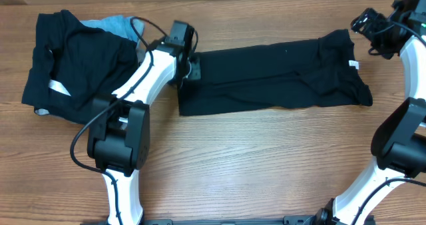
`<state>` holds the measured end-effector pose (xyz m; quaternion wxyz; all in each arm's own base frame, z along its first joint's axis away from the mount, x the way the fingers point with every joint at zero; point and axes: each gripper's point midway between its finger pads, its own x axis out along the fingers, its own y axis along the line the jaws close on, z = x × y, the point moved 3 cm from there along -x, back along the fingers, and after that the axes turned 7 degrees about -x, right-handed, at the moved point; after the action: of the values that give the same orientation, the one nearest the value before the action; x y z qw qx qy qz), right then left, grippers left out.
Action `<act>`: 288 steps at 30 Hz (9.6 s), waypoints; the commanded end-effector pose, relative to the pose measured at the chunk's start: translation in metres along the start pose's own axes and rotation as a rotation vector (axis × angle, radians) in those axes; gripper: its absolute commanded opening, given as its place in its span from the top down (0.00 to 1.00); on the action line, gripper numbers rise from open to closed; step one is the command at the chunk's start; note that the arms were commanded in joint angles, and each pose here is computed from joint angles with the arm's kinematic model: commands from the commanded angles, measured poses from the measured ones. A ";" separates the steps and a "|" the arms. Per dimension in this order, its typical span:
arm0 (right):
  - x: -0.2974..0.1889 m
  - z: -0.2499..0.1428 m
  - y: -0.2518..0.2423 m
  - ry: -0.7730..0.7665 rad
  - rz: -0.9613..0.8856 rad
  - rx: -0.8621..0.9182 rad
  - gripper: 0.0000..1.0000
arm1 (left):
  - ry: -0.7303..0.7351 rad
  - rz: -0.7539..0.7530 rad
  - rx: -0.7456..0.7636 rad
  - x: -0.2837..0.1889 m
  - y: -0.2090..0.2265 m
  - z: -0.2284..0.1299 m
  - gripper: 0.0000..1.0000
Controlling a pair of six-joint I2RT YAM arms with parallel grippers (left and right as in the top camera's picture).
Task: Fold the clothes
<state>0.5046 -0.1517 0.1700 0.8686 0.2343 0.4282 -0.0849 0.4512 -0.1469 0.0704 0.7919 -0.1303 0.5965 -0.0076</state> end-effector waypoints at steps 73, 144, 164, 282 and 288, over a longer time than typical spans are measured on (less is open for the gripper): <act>0.009 -0.002 -0.012 0.234 -0.091 0.044 0.15 | 0.414 -0.149 -0.176 0.074 -0.010 -0.047 0.23; -0.059 0.030 -0.053 0.159 -0.088 0.296 0.96 | -0.333 -0.492 0.601 -0.045 -0.381 -0.098 0.96; -0.107 0.025 -0.009 0.177 0.203 0.095 0.96 | -0.308 -0.555 0.394 -0.100 -0.280 0.036 0.96; -0.042 -0.097 0.019 0.306 0.048 -0.181 0.96 | 0.038 -0.426 0.095 0.031 -0.158 0.066 0.00; -0.039 -0.087 0.021 0.258 0.053 -0.196 0.96 | 0.200 -0.440 0.111 0.040 -0.147 0.038 0.00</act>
<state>0.4198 -0.0922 0.1438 0.8080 0.1768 0.5620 0.0066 0.5332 -0.2757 0.0848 0.7450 -0.2104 0.6051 -0.1863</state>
